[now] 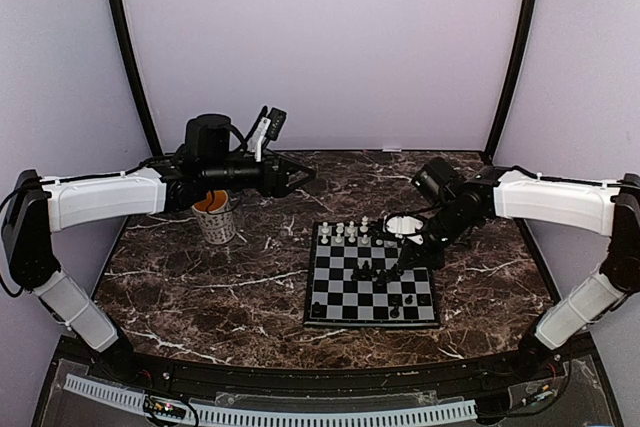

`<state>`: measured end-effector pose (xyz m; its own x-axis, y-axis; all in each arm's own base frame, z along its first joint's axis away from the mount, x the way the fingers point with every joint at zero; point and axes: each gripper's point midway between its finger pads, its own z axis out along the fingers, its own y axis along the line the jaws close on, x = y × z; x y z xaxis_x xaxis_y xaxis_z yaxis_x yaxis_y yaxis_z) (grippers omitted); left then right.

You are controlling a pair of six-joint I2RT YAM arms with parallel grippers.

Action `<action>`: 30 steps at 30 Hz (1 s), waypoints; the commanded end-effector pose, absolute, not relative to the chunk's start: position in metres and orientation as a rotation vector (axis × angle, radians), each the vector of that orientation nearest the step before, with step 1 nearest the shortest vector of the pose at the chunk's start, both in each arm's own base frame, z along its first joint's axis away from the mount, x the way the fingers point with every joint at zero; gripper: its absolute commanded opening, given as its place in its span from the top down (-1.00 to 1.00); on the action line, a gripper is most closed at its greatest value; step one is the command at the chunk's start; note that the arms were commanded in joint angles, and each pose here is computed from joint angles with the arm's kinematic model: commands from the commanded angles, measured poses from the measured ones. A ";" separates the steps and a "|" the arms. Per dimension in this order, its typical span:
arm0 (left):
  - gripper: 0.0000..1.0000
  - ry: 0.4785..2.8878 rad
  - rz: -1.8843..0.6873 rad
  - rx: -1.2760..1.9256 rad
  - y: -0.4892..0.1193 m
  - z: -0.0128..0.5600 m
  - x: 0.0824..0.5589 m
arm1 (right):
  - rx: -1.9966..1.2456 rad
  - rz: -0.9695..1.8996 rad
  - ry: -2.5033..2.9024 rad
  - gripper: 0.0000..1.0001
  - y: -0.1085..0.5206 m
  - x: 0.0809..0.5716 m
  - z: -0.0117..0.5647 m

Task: Set up the chess pieces on the board
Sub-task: Pick up the rook from the chessboard, then place the rook at a8.

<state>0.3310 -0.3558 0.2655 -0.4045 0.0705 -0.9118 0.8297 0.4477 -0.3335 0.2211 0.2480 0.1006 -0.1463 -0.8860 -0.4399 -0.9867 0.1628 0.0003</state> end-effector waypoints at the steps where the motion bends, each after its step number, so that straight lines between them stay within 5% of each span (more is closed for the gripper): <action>1: -0.31 1.755 -1.066 0.782 -0.359 0.279 0.330 | -1.796 0.450 2.119 0.80 0.241 0.204 0.102; 16: -0.30 1.774 -1.054 0.788 -0.360 0.271 0.333 | -1.989 0.434 2.040 0.75 0.209 0.133 0.086; 30: -0.31 1.786 -1.050 0.788 -0.361 0.266 0.334 | -1.964 0.283 2.071 0.77 0.195 0.139 0.059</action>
<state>0.3333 -0.3580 0.2534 -0.4258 0.0883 -0.9005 0.8229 0.4516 -0.3448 0.1278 0.1913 0.0574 -0.0441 -0.9497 -0.3099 -0.9990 0.0397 0.0207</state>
